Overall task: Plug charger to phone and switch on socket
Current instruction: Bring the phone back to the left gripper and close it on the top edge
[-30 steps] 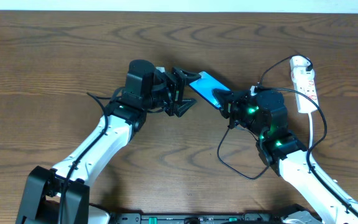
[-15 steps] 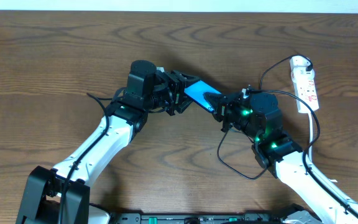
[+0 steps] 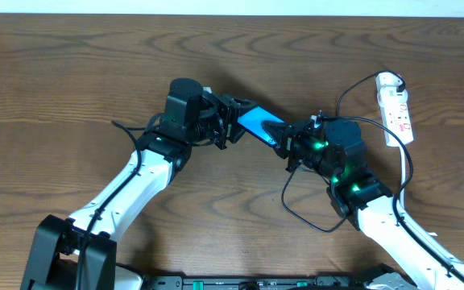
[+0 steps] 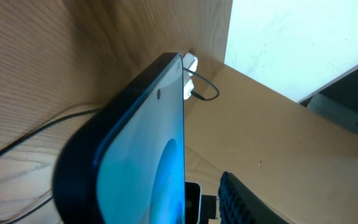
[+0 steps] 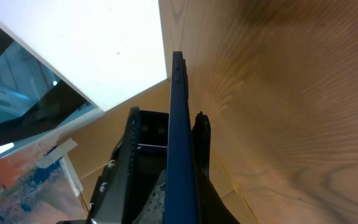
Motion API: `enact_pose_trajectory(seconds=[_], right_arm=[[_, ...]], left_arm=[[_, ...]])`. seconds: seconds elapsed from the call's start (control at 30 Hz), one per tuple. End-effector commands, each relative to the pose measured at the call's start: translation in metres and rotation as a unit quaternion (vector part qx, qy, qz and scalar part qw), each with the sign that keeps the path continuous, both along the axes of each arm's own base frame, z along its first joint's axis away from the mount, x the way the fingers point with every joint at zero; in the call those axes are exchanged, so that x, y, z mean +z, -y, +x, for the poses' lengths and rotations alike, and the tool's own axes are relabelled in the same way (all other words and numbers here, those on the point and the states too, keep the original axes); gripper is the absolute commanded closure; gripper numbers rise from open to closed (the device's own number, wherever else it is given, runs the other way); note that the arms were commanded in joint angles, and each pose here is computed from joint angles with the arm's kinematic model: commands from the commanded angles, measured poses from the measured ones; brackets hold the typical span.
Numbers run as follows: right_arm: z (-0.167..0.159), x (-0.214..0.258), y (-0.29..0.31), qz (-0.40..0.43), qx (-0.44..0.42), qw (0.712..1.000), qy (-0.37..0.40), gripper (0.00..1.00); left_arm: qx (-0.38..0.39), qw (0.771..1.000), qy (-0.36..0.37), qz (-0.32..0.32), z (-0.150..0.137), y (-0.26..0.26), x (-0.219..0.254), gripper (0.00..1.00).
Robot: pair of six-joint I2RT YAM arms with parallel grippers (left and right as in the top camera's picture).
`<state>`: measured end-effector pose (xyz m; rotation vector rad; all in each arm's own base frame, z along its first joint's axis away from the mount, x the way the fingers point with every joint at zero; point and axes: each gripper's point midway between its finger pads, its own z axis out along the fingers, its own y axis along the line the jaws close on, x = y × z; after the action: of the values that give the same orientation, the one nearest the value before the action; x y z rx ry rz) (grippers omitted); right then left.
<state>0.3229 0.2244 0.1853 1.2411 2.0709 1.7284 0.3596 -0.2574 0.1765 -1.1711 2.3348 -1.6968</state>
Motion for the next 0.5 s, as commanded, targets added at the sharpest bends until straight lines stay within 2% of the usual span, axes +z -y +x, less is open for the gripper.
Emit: enact_pose_trajectory(seconds=[0.0,0.47], right_arm=[[-0.0123,0.0132,-0.0133,0.024,0.047,0.999,0.002,0.99],[-0.0106,0.0123,-0.0139,0.018,0.036,0.999,0.004,0.99]], left_arm=[[0.01,1.0,0.012,0.006,0.0054,-0.0018,0.002,0.63],[0.012,1.0,0.024,0.001,0.0084,-0.0011,0.0071,0.81]])
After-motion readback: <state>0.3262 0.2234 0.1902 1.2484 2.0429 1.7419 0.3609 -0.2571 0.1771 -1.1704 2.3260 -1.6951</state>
